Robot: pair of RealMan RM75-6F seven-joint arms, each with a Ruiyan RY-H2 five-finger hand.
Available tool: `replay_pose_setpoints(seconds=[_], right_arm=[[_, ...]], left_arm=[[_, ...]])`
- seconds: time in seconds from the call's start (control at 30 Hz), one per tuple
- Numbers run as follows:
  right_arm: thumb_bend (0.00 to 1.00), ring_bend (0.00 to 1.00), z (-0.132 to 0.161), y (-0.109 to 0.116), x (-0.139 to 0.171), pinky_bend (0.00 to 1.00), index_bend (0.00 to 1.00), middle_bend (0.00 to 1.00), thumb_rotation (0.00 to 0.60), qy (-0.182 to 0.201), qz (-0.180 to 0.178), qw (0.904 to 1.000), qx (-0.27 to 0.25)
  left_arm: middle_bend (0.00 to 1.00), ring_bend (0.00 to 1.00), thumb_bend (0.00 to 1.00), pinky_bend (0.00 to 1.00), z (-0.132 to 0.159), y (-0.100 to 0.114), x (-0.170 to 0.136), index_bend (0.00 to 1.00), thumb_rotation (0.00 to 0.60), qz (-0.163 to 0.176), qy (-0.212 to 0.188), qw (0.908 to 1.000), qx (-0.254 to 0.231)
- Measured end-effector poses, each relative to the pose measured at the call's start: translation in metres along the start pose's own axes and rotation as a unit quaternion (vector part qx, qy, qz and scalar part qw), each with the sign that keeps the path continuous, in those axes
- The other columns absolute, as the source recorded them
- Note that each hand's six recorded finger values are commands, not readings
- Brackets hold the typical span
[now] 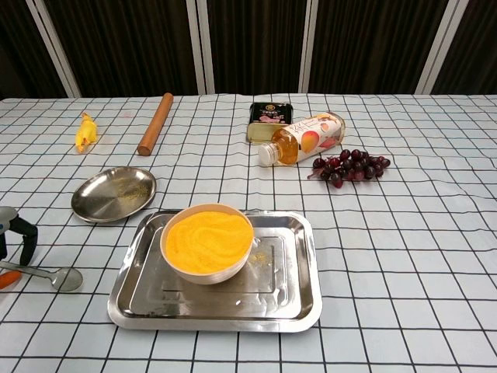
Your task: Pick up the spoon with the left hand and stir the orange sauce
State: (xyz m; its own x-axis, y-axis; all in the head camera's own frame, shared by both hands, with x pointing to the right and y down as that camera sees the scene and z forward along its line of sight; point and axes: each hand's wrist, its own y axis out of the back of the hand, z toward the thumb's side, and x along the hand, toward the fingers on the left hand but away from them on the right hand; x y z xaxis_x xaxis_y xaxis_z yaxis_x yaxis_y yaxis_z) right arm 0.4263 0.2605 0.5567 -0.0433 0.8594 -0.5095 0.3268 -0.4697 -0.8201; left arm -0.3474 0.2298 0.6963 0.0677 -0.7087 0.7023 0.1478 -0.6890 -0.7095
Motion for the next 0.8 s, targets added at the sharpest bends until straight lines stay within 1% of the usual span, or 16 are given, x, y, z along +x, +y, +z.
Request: replay_pose_setpoints(seconds=[0.17,0.37,0.57,0.63,0.8], right_arm=[[0.32,0.00,0.000,0.000,0.000,0.00,0.00,0.00,0.600,0.000,0.000,1.0000,0.000],[0.32,0.00,0.000,0.000,0.001,0.00,0.00,0.00,0.600,0.000,0.000,1.0000,-0.001],[0.32,0.00,0.000,0.000,0.000,0.00,0.00,0.00,0.600,-0.001,0.001,1.0000,-0.003],[0.32,0.00,0.000,0.000,0.000,0.00,0.00,0.00,0.600,-0.001,0.002,1.0000,-0.003],[0.32,0.00,0.000,0.000,0.000,0.00,0.00,0.00,0.600,-0.002,0.002,1.0000,-0.005]], left_arm=[[0.98,0.98,0.55,0.95,0.005,0.014,-0.003,0.55,0.600,0.012,-0.008,0.9999,-0.004],[0.99,0.98,0.65,0.95,0.012,0.042,-0.004,0.62,0.600,0.034,-0.017,0.9993,-0.002],[1.00,0.99,0.74,0.97,0.014,0.072,0.001,0.70,0.600,0.061,-0.016,0.9977,0.025],[1.00,0.99,0.77,0.97,0.017,0.083,0.004,0.71,0.600,0.071,-0.017,0.9967,0.035],[1.00,0.99,0.78,0.97,0.030,0.103,0.012,0.72,0.600,0.090,-0.024,0.9940,0.058]])
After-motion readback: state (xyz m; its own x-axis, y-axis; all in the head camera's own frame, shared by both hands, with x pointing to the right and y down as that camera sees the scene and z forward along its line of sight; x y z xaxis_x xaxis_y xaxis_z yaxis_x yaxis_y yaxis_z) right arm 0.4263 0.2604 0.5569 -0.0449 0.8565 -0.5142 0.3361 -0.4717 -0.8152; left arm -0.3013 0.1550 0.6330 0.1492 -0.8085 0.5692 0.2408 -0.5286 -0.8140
